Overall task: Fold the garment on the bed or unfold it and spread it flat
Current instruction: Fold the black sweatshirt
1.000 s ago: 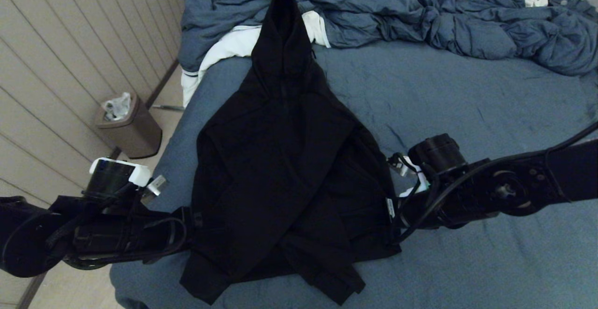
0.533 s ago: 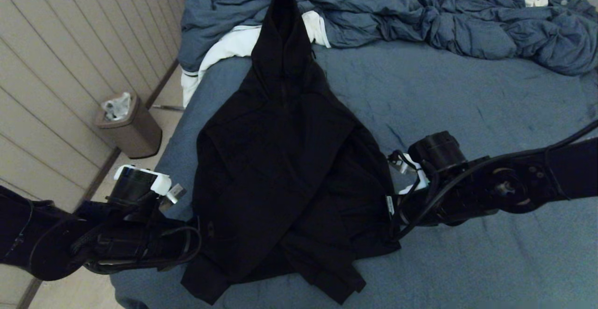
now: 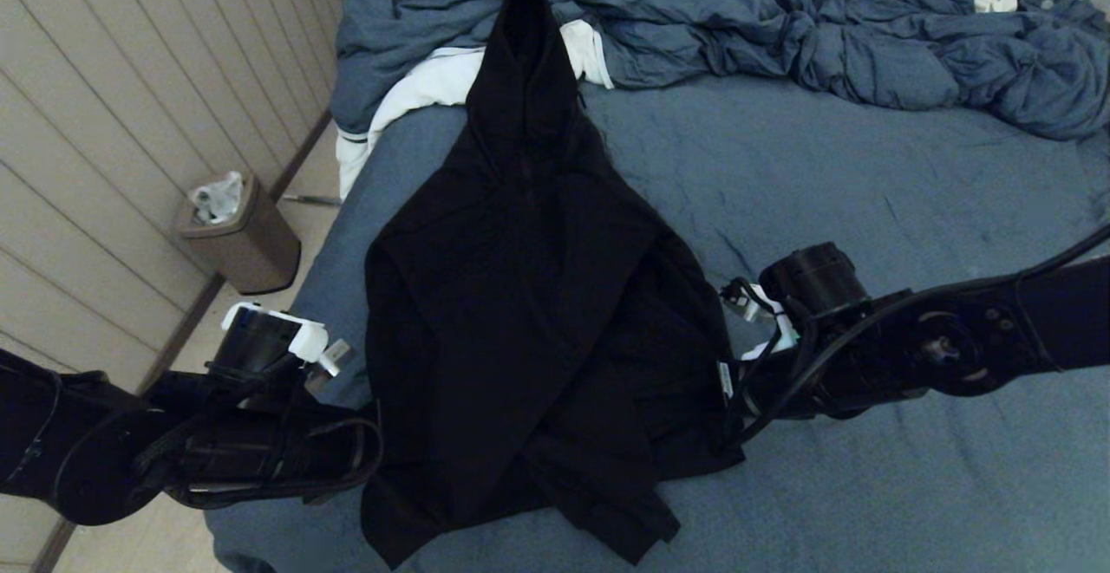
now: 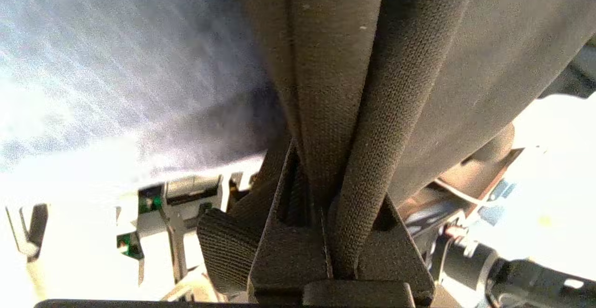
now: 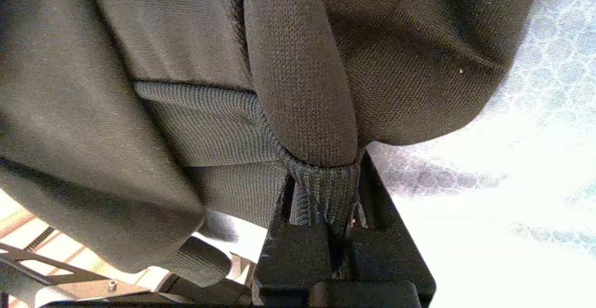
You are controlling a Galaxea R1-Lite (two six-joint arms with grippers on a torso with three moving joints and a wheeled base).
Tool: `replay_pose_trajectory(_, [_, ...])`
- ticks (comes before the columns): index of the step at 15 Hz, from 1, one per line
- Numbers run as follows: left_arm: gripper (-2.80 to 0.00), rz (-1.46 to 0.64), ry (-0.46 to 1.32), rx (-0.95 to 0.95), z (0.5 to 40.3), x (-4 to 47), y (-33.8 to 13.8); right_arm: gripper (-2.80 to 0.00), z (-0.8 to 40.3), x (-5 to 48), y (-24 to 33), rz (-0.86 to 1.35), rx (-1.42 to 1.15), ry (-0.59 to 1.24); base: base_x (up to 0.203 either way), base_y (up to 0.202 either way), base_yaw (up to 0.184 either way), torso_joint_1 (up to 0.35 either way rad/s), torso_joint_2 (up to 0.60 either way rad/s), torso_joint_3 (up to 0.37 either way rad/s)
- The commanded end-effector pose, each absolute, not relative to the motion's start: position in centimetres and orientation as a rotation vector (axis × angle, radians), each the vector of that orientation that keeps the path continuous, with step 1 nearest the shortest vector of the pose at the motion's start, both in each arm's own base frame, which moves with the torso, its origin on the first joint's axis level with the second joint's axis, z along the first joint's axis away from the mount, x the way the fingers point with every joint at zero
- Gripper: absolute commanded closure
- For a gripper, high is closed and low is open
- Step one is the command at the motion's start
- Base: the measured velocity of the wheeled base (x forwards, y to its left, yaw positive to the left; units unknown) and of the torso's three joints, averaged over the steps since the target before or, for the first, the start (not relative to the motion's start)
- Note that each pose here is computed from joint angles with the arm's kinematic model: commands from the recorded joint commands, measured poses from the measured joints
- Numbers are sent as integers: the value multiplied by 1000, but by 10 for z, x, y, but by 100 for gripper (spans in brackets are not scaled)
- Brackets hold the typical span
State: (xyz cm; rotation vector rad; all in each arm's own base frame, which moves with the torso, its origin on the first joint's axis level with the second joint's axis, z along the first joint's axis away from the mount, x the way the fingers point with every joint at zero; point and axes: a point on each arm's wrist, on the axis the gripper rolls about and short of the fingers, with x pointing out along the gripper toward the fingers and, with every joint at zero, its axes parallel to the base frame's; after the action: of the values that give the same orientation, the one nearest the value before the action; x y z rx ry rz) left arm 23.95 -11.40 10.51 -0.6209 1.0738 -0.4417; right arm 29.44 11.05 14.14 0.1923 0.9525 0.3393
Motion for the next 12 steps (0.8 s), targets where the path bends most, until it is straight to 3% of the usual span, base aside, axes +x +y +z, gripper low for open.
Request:
replay_pose_trajectory(1, [0, -453, 1088, -616, 104, 232, -116, 0, 144, 291, 110, 341, 196, 949, 0, 0, 0, 0, 0, 0])
replay_pose_trajectory(12, [0, -502, 1162, -574, 114, 186, -120, 0, 156, 186, 74, 362, 186, 924, 0, 0, 0, 0, 0, 0])
